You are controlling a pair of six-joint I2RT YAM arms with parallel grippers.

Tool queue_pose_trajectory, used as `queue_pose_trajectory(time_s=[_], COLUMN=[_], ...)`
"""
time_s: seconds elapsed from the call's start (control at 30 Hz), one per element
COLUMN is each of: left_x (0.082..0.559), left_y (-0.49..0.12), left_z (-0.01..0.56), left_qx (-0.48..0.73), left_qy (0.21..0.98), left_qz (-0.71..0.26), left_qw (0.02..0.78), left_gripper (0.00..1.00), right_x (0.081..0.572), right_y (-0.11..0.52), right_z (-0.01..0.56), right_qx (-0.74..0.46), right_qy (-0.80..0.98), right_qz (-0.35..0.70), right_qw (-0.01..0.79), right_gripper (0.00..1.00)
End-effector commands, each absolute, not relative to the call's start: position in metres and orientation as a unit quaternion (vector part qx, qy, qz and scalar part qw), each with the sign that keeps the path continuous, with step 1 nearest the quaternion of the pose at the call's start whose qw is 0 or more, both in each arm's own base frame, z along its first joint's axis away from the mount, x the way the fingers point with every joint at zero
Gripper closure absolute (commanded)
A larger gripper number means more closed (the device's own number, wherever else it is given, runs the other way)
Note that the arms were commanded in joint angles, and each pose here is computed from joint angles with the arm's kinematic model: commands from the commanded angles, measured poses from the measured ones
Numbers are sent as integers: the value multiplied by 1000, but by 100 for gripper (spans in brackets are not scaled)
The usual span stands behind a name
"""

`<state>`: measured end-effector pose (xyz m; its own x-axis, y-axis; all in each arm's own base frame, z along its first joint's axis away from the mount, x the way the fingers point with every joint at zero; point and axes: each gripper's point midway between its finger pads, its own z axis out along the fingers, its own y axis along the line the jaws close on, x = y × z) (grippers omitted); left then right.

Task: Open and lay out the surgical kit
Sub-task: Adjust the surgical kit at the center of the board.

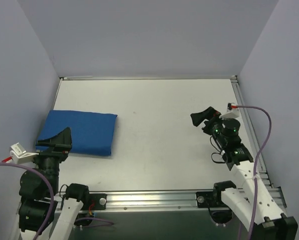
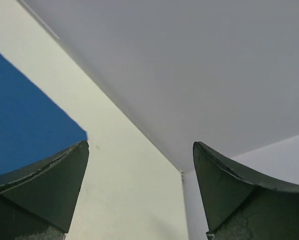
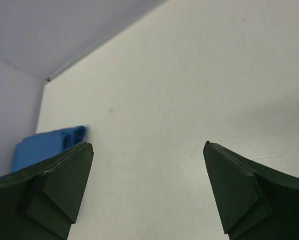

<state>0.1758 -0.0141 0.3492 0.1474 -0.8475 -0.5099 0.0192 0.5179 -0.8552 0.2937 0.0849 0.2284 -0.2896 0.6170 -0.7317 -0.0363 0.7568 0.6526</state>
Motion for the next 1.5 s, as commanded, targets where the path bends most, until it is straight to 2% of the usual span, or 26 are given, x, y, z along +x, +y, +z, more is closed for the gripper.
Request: queue_pose_trajectory(time_s=[0.0, 0.07, 0.17, 0.23, 0.27, 0.3, 0.33, 0.4, 0.43, 0.5, 0.53, 0.6, 0.87, 1.1, 1.3, 1.4, 1.43, 1.47], left_x=[159, 164, 173, 179, 180, 182, 185, 185, 187, 188, 189, 189, 193, 192, 189, 191, 192, 193], left_y=[13, -7, -29, -31, -31, -29, -29, -29, -30, -31, -32, -34, -42, -43, -44, -49, -52, -54], left_z=[291, 307, 308, 300, 296, 293, 287, 281, 278, 275, 276, 276, 276, 274, 274, 273, 271, 270], left_qx=[-378, -318, -255, -259, -263, -275, -281, -288, -288, -285, -283, -277, -259, -253, -257, -248, -245, -243], left_qy=[672, 690, 717, 730, 735, 738, 747, 756, 762, 767, 766, 767, 768, 772, 768, 774, 779, 782], left_qz=[-172, -202, -222, -215, -212, -208, -201, -195, -191, -190, -193, -195, -213, -212, -219, -226, -229, -231], left_qw=[613, 618, 609, 594, 587, 580, 569, 554, 548, 543, 544, 544, 546, 543, 544, 537, 530, 525], left_gripper=[6, 6, 6, 3, 0, 7, 8, 8, 8, 8, 8, 8, 7, 7, 9, 13, 16, 17], right_x=[303, 316, 332, 335, 343, 347, 344, 352, 347, 353, 354, 354, 338, 337, 344, 349, 348, 352], right_y=[97, 117, 183, 233, 253, 272, 299, 334, 356, 387, 399, 425, 495, 515, 526, 525, 524, 522], right_z=[194, 181, 183, 168, 178, 187, 167, 184, 162, 174, 155, 162, 135, 116, 94, 85, 83, 86], right_qx=[164, 142, 56, 20, 10, -2, -19, -35, -51, -61, -67, -75, -110, -103, -103, -93, -91, -86], right_qy=[801, 815, 809, 818, 810, 795, 806, 784, 795, 777, 786, 771, 762, 770, 777, 775, 774, 767], right_qz=[257, 265, 330, 343, 358, 382, 391, 424, 425, 454, 456, 479, 518, 515, 516, 525, 530, 536], right_qw=[516, 496, 484, 461, 464, 471, 444, 452, 429, 432, 413, 413, 374, 362, 346, 340, 336, 342], right_gripper=[0, 0, 0, 0, 0, 1, 1, 4, 6, 8, 9, 9, 5, 9, 21, 41, 56, 62])
